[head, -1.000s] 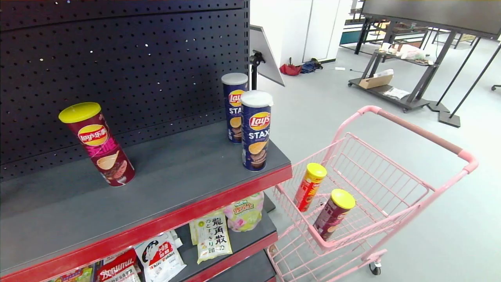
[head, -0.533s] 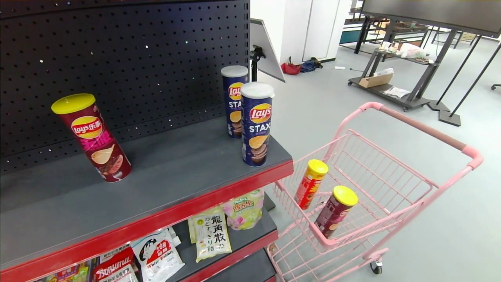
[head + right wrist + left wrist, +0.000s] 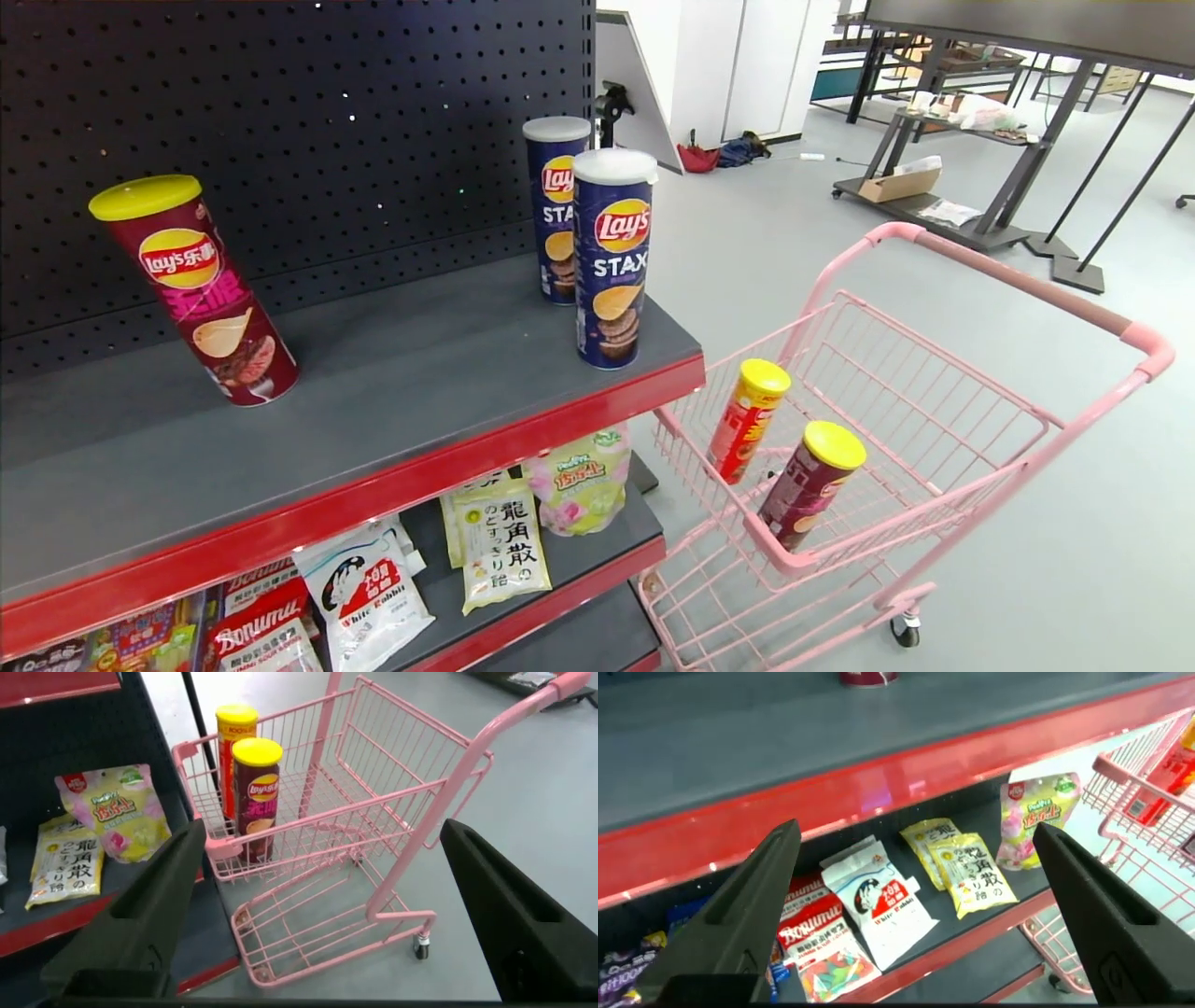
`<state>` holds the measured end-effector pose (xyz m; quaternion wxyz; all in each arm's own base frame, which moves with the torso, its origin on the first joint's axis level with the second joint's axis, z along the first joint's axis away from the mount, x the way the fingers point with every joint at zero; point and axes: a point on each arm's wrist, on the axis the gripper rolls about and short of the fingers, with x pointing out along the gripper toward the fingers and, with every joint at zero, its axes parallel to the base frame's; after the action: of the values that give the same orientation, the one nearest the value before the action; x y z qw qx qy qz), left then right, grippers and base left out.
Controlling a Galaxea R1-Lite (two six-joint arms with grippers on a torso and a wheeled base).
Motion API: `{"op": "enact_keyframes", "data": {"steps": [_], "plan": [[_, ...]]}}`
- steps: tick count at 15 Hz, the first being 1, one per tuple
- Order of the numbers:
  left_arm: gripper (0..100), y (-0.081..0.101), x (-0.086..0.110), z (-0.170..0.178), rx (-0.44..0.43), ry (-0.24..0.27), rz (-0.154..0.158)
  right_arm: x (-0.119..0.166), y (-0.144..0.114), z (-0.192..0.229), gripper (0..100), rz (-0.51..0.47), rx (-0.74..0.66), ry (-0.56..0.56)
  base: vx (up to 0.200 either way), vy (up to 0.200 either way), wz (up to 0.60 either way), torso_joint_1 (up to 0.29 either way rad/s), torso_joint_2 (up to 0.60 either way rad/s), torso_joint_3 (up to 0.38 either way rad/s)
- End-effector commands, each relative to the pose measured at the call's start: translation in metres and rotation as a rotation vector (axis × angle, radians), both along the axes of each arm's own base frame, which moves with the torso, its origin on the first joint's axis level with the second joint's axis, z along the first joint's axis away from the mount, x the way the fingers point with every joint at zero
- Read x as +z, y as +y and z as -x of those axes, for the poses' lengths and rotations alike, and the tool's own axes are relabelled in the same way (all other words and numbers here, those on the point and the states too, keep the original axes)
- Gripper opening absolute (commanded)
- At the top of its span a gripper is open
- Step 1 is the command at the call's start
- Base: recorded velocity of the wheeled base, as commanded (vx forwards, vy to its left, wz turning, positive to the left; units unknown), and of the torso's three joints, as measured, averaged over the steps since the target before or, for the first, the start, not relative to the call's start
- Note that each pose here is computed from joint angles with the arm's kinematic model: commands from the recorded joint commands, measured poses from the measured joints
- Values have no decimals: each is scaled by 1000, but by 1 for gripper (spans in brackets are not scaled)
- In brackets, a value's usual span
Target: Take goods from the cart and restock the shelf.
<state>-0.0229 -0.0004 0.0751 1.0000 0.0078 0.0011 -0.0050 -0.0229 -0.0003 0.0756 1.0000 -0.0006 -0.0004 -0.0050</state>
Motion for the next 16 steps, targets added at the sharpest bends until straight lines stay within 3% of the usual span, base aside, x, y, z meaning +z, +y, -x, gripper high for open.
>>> {"op": "enact_keyframes", "data": {"steps": [1,8,12,13,14,16], "plan": [[100,0,0,0,1,1,0,0,0,0,100,0,1,1,0,0,0,-159,383,237],[100,0,0,0,1,1,0,0,0,0,100,3,1,1,0,0,0,-172,491,309],[100,0,0,0,1,1,0,1,0,-2,100,11,-8,24,0,0,0,-63,189,126],[100,0,0,0,-1,1,-1,29,0,-1,100,13,24,-2,0,0,0,-12,36,76],[100,0,0,0,-1,1,-1,101,0,-28,100,-98,24,56,0,0,0,0,0,0],[100,0,0,0,-1,1,-1,158,4,-74,100,-207,90,96,0,0,0,0,0,0]]}}
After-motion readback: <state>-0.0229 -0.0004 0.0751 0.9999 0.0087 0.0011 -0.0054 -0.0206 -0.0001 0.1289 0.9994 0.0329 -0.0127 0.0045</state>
